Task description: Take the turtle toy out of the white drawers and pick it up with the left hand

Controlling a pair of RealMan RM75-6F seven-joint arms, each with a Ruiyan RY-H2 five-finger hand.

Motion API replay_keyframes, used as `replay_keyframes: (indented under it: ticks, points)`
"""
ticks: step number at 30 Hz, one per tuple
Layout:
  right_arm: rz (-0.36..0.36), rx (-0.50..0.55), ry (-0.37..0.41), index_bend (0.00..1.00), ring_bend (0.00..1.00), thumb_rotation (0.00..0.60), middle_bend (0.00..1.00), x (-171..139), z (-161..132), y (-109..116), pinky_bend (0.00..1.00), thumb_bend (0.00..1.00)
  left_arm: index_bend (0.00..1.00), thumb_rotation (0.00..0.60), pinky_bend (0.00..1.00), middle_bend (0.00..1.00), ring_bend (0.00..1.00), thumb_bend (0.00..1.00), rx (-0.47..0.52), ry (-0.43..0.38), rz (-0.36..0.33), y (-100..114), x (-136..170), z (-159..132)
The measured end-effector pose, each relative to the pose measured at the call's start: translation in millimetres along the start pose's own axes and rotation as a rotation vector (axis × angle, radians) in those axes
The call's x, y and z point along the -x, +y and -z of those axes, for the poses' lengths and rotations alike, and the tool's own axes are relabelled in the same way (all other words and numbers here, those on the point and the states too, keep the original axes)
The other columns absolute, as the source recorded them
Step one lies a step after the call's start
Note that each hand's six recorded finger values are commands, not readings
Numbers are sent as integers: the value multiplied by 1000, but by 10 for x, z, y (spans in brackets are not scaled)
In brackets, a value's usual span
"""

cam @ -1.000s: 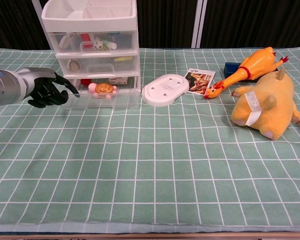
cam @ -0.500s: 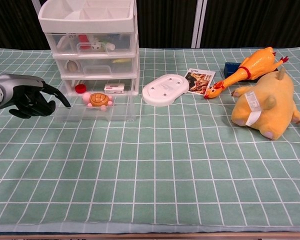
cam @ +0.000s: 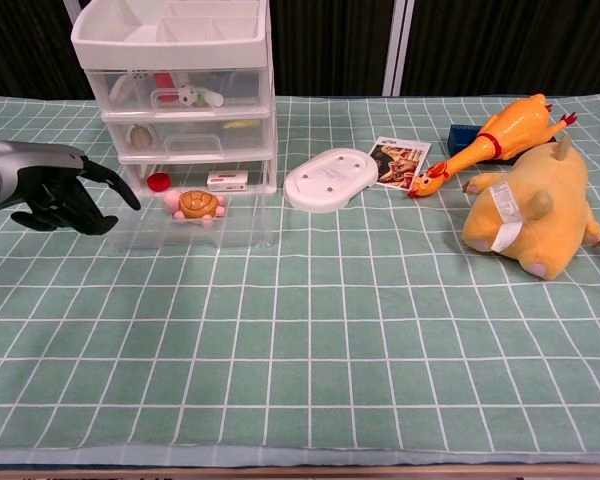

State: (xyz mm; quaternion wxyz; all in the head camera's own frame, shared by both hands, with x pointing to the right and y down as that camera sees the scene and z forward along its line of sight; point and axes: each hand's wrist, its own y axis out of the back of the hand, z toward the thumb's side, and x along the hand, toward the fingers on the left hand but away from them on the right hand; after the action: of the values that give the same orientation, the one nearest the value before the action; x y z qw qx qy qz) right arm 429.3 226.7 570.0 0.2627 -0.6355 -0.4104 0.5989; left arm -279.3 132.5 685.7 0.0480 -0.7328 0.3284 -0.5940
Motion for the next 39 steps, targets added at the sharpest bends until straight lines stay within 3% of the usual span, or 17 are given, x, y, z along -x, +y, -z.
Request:
replay_keyframes:
  ticks: [8, 12, 17, 20, 30, 39]
  points:
    - [-4, 5, -1, 0, 0, 600, 0, 6, -3, -7, 186, 63, 212, 600, 1000, 822, 901, 225, -116, -68, -110, 260, -31, -190]
    - [-8, 7, 1, 0, 0, 600, 0, 9, -8, -12, 186, 64, 213, 600, 1000, 899, 946, 202, -184, -85, -162, 382, -74, -285]
    - [-9, 12, 1, 0, 0, 600, 0, 14, -13, -12, 186, 64, 303, 600, 1000, 995, 1000, 201, -371, -82, -250, 508, -183, -367]
    - [-11, 17, 0, 0, 0, 600, 0, 17, -12, -14, 185, 64, 332, 600, 1000, 1000, 1000, 200, -473, -74, -289, 516, -274, -435]
    - [-13, 32, -3, 0, 0, 600, 0, 21, -7, -11, 186, 64, 421, 600, 1000, 1000, 1000, 201, -546, -44, -277, 343, -491, -525]
    - [-17, 43, -4, 0, 0, 600, 0, 25, -4, -13, 185, 67, 428, 600, 1000, 1000, 1000, 211, -604, -35, -270, 200, -648, -538]
